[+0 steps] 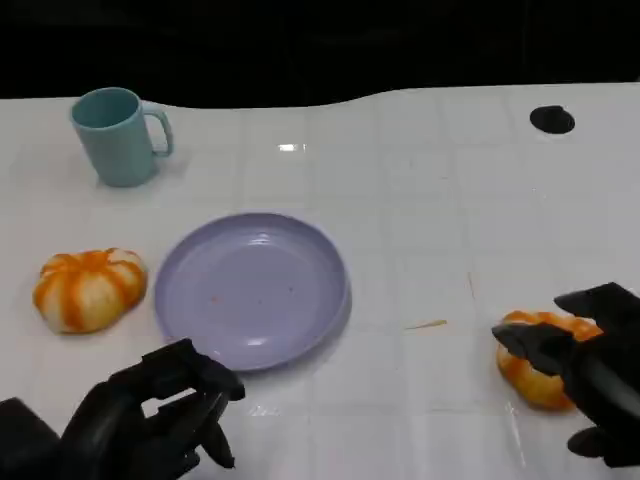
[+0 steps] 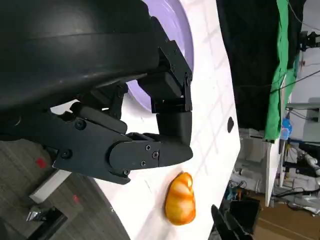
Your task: Grasp the bread from the table and place it into the plate.
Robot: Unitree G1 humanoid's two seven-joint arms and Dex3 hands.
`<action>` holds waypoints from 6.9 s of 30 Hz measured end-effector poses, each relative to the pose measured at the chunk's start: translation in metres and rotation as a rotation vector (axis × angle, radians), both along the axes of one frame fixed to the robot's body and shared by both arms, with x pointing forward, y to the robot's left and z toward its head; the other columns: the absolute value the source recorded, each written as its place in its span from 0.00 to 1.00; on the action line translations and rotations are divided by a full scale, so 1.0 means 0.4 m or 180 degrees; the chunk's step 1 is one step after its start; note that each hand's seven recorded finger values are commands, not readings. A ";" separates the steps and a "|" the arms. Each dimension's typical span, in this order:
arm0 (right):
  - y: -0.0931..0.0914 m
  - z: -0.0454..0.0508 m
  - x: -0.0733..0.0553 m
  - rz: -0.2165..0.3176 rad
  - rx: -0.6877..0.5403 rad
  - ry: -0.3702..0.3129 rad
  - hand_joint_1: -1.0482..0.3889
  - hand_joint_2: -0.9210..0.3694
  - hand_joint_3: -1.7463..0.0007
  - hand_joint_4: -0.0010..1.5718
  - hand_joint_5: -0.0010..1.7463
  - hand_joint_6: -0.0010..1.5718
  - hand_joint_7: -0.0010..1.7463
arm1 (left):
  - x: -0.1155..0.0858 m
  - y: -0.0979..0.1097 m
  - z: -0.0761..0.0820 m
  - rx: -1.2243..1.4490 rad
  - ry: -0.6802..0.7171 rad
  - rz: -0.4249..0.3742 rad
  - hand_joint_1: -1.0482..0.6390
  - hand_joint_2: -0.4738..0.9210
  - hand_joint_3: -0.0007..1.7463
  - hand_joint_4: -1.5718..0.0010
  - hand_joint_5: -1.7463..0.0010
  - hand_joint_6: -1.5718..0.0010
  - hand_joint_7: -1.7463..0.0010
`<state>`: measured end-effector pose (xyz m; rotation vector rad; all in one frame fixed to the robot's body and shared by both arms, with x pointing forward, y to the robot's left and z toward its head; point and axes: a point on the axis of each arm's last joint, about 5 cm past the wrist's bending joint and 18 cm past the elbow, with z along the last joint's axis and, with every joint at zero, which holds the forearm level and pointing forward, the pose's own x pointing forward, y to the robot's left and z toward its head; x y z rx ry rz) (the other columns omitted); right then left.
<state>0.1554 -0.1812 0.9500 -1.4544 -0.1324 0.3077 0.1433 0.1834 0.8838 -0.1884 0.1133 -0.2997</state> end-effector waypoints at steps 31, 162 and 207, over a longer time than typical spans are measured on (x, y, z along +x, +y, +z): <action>0.004 -0.093 0.124 -0.0039 -0.0340 0.0506 0.51 0.10 1.00 0.07 0.12 0.19 0.00 | 0.000 -0.006 0.000 -0.0001 0.0009 -0.0001 0.33 1.00 0.23 0.53 0.09 0.53 0.31; 0.467 -0.095 0.326 0.1254 0.1910 -0.0161 0.61 0.34 0.44 0.51 1.00 0.55 0.59 | -0.017 -0.017 0.009 -0.0011 -0.0005 -0.0002 0.37 1.00 0.25 0.56 0.06 0.57 0.27; 0.334 -0.068 0.316 0.1477 0.1808 0.0327 0.30 0.00 0.86 0.14 0.29 0.24 0.05 | -0.010 -0.014 0.008 -0.0021 -0.0027 0.0001 0.37 1.00 0.25 0.56 0.07 0.56 0.29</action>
